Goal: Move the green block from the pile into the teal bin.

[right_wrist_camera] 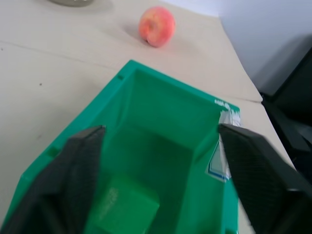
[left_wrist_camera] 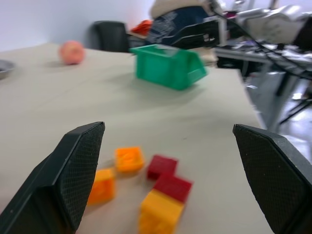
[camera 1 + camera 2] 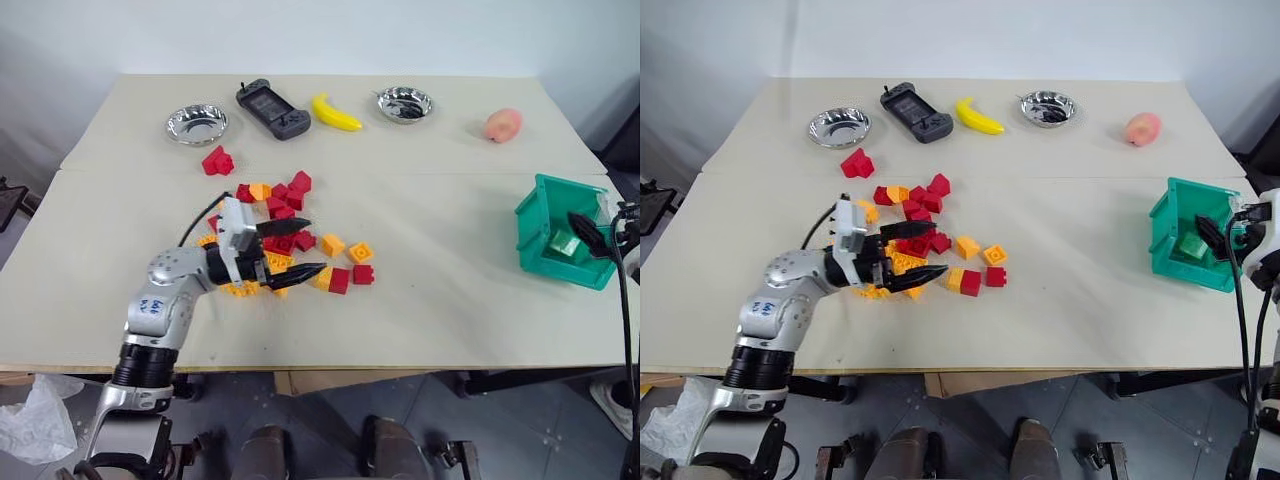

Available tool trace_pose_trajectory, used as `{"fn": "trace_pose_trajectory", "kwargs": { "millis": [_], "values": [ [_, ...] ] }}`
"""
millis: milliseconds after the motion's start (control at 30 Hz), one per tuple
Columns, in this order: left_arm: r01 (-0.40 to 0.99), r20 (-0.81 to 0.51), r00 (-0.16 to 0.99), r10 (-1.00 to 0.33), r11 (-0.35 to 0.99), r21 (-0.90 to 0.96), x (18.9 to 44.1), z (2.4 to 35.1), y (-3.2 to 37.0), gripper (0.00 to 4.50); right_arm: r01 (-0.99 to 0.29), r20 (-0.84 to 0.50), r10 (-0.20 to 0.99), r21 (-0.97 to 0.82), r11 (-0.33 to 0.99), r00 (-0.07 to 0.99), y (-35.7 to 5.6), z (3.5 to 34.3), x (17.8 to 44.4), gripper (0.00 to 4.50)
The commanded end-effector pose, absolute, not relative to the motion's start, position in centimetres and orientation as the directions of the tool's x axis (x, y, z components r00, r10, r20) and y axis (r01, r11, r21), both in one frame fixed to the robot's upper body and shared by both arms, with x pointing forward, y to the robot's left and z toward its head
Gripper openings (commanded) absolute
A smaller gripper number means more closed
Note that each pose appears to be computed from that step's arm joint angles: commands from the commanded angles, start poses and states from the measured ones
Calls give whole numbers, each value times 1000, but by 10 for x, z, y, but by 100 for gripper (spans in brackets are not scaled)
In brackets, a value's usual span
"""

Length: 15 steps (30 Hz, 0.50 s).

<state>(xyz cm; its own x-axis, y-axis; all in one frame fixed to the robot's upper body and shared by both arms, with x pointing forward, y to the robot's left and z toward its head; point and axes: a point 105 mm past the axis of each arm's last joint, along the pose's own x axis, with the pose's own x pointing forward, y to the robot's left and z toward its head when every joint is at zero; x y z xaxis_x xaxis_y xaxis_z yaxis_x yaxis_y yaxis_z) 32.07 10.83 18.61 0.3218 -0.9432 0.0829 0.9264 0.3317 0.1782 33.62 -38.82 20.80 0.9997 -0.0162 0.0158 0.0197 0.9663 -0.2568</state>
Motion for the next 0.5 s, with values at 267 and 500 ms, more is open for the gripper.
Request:
{"fn": "trace_pose_trajectory", "kwargs": {
  "millis": [267,500],
  "values": [
    [783,-37,583,-812,549,292,314,158,197,450,-646,5,690,-345,681,724,-232,191,291,446],
    [704,-99,689,-718,630,329,297,146,234,450,-739,-46,774,-336,584,632,-196,151,272,446]
  ]
}}
